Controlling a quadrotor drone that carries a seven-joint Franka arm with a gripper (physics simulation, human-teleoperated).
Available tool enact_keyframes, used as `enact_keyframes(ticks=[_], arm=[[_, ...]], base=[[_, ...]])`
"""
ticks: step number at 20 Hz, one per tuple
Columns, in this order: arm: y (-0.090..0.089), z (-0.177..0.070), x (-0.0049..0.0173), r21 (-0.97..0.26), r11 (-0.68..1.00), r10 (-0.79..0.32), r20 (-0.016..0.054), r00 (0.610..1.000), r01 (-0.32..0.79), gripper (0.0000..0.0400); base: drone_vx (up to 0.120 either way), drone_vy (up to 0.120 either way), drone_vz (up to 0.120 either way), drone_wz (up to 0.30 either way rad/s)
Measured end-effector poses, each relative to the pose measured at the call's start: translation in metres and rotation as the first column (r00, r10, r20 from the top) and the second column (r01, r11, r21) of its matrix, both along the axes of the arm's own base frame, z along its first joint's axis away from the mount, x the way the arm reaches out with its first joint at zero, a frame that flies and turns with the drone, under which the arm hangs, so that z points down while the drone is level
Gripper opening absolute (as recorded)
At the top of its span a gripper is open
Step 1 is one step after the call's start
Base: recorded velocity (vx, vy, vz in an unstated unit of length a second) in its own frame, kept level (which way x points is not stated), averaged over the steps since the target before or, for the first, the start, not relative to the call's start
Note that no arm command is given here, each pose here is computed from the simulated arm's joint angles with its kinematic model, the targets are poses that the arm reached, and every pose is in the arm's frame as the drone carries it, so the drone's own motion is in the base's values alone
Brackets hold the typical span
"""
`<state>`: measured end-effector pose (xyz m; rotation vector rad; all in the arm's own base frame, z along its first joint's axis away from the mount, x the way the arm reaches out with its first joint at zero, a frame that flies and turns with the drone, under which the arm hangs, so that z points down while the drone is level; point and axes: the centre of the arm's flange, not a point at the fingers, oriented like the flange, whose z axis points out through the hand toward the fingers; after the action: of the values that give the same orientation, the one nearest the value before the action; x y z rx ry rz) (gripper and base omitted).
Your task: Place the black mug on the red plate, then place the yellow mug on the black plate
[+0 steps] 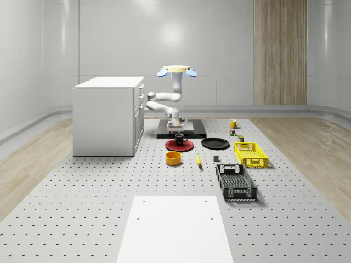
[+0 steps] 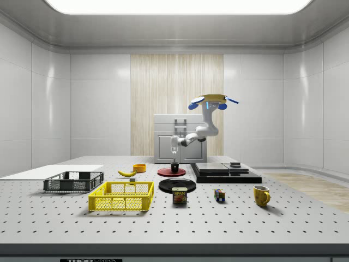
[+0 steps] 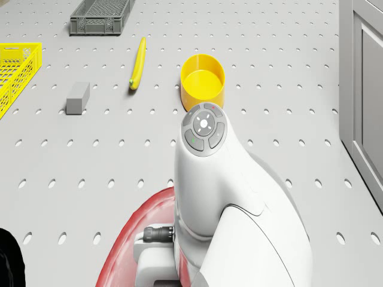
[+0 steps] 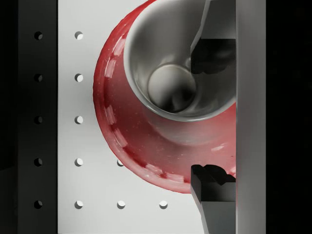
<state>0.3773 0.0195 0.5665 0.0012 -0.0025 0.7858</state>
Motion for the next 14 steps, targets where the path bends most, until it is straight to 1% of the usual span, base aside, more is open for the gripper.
enact_keyframes(ticks=[2,4,8,10,13,14], arm=[[0.0,-0.005,0.001,0.0,1.0,0.0,0.0,1.0,0.0,0.0345],[0.0,-0.011,0.0017,0.0,1.0,0.0,0.0,1.0,0.0,0.0367],[0.0,-0.022,0.0024,0.0,1.0,0.0,-0.0001,1.0,0.0,0.0388],[0.0,-0.025,0.0027,0.0,1.0,0.0,-0.0001,1.0,0.0,0.0393],[0.0,-0.028,0.0029,0.0,1.0,0.0,-0.0001,1.0,0.0,0.0396],[0.0,-0.028,0.0029,0.0,1.0,0.0,-0.0001,1.0,0.0,0.0397]], base=[[0.0,0.0,0.0,0.0],[0.0,0.0,0.02,0.0],[0.0,0.0,0.12,0.0],[-0.02,0.12,0.12,0.0],[-0.12,0.12,0.12,0.0],[-0.12,0.12,0.0,0.0]])
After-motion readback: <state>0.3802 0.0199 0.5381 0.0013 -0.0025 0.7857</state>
